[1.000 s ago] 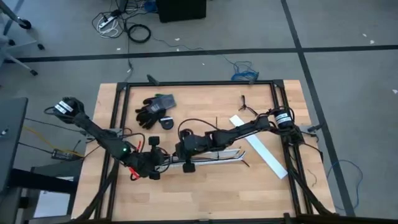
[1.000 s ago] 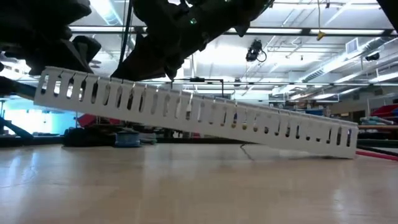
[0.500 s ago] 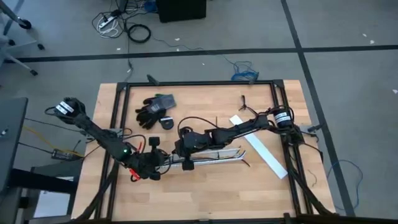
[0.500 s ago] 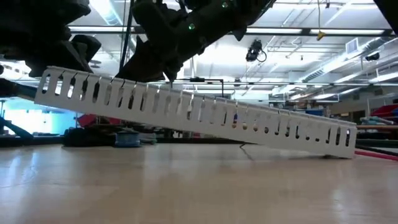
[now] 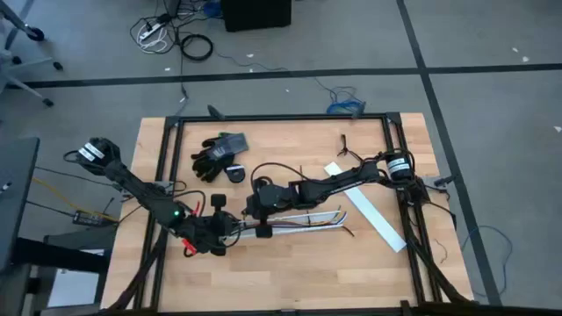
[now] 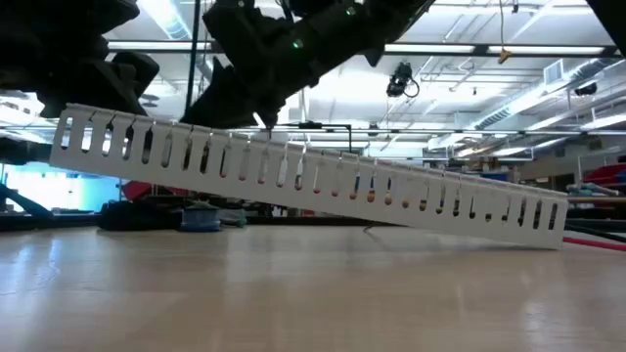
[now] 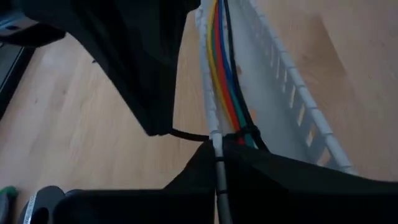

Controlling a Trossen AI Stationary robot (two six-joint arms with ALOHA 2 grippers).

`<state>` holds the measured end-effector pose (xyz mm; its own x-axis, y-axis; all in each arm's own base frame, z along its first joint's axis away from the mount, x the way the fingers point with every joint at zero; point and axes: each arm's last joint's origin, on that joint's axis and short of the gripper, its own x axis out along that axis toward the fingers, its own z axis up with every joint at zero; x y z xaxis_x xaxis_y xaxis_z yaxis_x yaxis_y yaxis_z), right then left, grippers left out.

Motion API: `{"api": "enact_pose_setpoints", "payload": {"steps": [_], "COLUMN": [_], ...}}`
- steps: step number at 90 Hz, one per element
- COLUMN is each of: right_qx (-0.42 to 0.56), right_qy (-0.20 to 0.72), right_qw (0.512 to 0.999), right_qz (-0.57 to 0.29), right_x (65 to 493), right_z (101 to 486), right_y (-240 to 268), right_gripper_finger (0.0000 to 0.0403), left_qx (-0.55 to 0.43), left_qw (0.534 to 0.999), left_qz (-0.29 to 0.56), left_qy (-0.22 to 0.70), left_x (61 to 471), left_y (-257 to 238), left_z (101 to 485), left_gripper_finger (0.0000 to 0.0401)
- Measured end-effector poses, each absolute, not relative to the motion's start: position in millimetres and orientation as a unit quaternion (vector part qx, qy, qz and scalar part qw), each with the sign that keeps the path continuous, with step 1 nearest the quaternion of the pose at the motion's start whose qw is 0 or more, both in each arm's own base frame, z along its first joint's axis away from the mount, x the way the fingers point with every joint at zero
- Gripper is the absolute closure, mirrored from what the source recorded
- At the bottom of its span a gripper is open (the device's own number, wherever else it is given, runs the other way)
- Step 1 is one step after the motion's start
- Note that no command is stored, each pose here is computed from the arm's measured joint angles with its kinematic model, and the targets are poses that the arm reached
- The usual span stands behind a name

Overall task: Ziptie cables
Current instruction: Put the zip tied cable wires into the white cable duct

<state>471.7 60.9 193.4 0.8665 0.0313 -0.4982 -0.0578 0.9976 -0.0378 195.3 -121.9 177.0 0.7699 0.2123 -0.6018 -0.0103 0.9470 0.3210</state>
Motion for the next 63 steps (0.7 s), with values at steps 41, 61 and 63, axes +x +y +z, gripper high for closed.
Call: {"api": "enact_pose_setpoints", "payload": {"steps": [41,61,63], "right_qx": [-0.06,-0.115,-0.118], "right_qy": [0.272,0.285,0.289], "right_qw": [0.96,0.951,0.949], "right_qz": [0.031,-0.035,-0.04], "right_x": [469,456,452], "right_z": [191,219,225], "right_y": [67,58,57], "right_gripper_finger": [0.0306,0.0215,0.0209], "left_qx": [0.159,0.132,0.127], "left_qw": [0.928,0.919,0.918], "left_qz": [0.063,0.07,0.07], "left_qy": [0.331,0.364,0.37], "left_x": [193,187,186], "left_y": [-124,-122,-121], "left_z": [177,172,171], "left_gripper_finger": [0.0401,0.0401,0.0401]}}
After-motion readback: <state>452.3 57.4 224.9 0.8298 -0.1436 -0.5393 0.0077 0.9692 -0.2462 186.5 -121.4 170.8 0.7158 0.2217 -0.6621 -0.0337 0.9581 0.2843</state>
